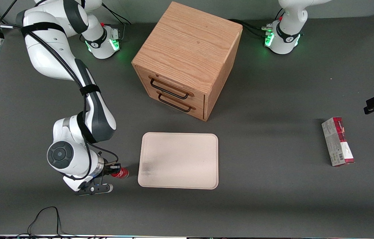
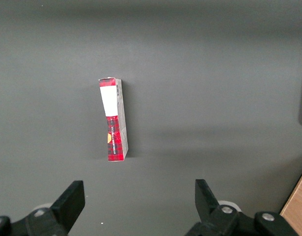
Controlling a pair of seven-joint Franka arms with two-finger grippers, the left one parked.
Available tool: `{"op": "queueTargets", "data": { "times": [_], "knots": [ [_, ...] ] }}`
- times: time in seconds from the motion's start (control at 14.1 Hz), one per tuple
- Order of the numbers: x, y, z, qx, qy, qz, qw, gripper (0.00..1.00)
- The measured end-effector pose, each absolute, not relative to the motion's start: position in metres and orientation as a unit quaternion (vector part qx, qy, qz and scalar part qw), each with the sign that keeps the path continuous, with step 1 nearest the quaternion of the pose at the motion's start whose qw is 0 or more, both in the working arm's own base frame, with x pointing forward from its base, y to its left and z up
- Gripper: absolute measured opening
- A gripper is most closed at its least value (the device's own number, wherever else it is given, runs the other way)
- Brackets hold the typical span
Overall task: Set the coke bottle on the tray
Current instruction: 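Close the right gripper on the red bottle, then lift the bottle and swing it upright with the right gripper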
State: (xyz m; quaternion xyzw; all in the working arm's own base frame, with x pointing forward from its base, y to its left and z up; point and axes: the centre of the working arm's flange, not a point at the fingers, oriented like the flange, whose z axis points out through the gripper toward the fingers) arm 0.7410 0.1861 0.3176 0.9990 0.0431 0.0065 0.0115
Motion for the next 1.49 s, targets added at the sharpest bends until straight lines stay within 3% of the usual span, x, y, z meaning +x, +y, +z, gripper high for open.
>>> {"op": "queueTargets", "data": {
  "times": [0.36,0.64,1.14,1.49],
  "knots": [
    [0.734,0.182,0.359,0.999,0.041,-0.017,0.018,0.31],
    [0.715,0.174,0.452,0.999,0.037,-0.011,0.017,0.31],
    [0.648,0.156,0.616,0.999,0.036,-0.001,0.013,0.31],
    [0.631,0.179,0.63,0.999,0.038,-0.003,0.008,0.31]
  ]
}}
